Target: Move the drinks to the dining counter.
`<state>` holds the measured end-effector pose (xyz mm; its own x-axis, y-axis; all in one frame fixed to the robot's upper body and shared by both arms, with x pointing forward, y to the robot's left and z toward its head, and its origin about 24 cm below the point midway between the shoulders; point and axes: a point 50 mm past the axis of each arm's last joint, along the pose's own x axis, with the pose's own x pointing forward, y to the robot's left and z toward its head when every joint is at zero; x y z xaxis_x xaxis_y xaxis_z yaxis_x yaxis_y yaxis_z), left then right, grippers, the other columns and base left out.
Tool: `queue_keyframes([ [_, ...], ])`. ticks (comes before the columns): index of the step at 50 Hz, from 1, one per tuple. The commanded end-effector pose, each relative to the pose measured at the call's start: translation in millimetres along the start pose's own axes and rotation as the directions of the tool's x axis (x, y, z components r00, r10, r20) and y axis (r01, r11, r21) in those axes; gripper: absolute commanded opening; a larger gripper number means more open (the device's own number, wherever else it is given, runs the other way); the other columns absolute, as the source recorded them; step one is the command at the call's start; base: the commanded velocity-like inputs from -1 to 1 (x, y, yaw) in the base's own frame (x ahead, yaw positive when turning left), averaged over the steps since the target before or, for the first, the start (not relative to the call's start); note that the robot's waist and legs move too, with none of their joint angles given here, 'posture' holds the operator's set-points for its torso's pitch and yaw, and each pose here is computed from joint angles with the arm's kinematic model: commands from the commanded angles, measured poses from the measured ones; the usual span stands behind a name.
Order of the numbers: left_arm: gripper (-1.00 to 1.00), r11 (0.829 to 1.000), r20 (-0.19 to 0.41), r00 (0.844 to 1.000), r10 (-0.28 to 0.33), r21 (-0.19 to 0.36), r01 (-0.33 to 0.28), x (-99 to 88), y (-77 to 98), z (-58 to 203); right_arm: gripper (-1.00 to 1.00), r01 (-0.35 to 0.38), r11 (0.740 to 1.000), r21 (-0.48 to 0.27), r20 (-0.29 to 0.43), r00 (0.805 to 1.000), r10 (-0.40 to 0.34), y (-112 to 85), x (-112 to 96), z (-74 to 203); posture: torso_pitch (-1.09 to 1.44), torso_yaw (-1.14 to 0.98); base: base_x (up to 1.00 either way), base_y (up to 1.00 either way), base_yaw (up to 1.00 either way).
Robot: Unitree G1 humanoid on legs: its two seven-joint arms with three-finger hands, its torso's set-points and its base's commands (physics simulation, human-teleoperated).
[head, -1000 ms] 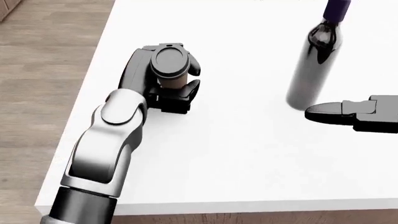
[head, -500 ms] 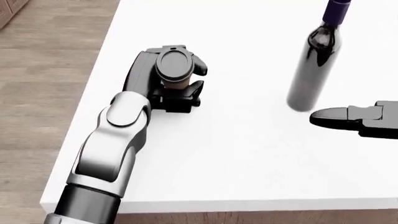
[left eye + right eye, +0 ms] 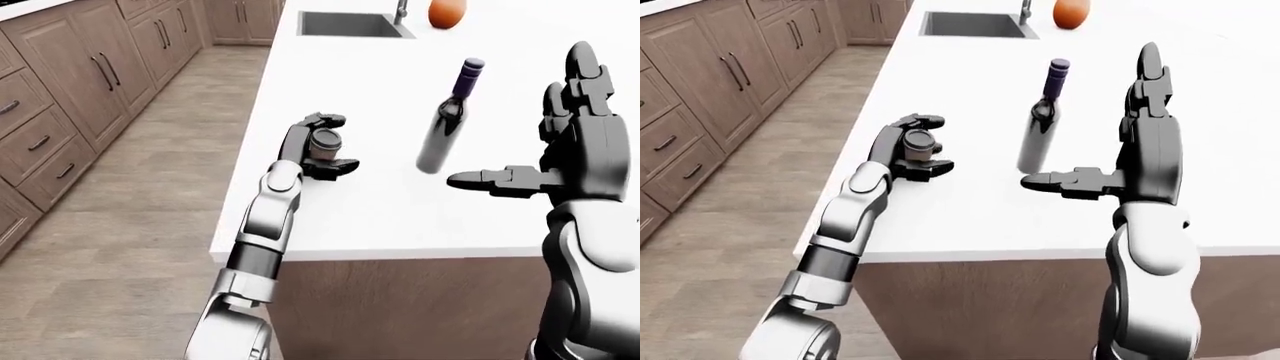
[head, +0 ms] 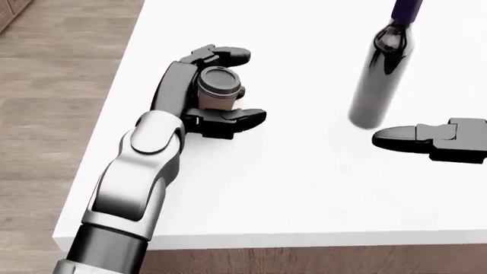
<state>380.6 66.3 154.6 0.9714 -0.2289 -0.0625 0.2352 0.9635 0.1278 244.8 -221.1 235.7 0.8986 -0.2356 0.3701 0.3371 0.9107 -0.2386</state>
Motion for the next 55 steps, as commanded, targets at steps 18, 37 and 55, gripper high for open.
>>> queue_keyframes([
  [18,1.0,0.999,0.092,0.995,0.036,0.019,-0.038,-1.3,13.5,22.8,1.0,0.013,1.0,-0.004,0.075,0.997,-0.013,-1.0,3.4,12.3,0.0,0.0,0.0,0.0,0.0],
  [37,1.0,0.995,0.112,0.99,0.086,0.047,-0.092,-19.9,36.4,30.8,1.0,0.016,1.0,-0.003,0.075,0.997,-0.016,-0.2,2.9,9.3,0.0,0.0,0.0,0.0,0.0],
  [55,1.0,0.982,0.17,0.973,0.154,0.084,-0.17,-78.8,71.8,53.9,1.0,0.015,1.0,-0.012,0.077,0.997,-0.014,-4.4,-1.1,14.1,0.0,0.0,0.0,0.0,0.0],
])
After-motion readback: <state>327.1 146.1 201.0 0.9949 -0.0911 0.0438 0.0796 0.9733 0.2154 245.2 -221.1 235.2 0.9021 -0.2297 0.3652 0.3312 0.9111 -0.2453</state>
